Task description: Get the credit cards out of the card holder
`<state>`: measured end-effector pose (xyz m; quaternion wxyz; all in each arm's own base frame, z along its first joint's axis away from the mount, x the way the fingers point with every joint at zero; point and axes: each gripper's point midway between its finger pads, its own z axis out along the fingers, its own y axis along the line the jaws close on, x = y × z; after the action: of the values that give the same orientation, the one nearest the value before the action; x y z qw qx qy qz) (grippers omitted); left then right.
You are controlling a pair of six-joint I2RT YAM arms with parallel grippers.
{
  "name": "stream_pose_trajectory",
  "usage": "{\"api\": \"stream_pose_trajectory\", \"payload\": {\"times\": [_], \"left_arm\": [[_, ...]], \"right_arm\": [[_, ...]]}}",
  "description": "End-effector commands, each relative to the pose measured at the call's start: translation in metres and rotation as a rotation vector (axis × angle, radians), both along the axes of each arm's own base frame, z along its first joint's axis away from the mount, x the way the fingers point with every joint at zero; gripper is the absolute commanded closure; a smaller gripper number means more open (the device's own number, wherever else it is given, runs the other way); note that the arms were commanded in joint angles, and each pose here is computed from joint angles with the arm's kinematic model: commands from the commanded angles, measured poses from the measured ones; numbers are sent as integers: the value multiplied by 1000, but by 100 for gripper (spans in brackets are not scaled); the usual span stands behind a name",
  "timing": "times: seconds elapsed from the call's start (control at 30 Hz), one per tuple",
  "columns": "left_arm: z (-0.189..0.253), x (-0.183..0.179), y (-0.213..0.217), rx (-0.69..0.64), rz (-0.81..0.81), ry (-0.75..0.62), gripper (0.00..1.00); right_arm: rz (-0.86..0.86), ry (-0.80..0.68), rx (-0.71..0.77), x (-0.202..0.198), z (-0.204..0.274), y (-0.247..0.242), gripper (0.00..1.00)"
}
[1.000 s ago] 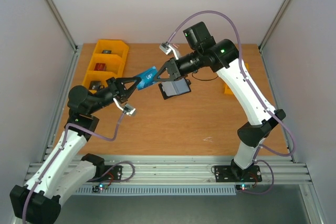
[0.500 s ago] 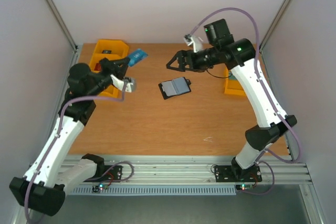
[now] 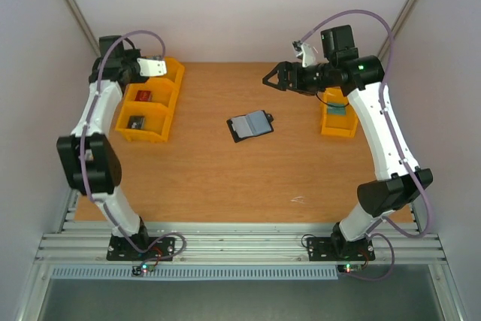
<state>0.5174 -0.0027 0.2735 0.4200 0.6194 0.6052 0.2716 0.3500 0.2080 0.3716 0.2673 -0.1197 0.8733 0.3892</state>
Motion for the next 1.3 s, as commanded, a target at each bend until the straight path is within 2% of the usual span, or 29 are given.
{"api": "stream_pose_trajectory", "payload": {"times": [0.0, 0.2, 0.33, 0.5, 0.77, 1.03, 1.27], "left_arm": [[-18, 54, 28, 7, 71, 16, 100], [-74, 125, 56, 32, 169, 52, 100], [-117, 147, 69, 48, 208, 98, 100], [-145, 157, 81, 103, 226, 108, 100], [-171, 164, 95, 113, 281, 129, 100], [-182, 169, 98, 113, 304, 129, 100], [-173, 192, 99, 112, 338, 35, 100]], "right_arm": [[-6, -5, -4, 20, -11, -6, 1], [-52, 50, -19, 46, -31, -15, 1], [-72, 88, -15, 61, -40, -13, 1], [-92, 115, 14, 77, -48, -8, 1], [-82, 131, 39, 84, -48, -3, 1], [-75, 142, 32, 88, -52, -2, 2], [-72, 136, 33, 89, -51, -1, 2]]}}
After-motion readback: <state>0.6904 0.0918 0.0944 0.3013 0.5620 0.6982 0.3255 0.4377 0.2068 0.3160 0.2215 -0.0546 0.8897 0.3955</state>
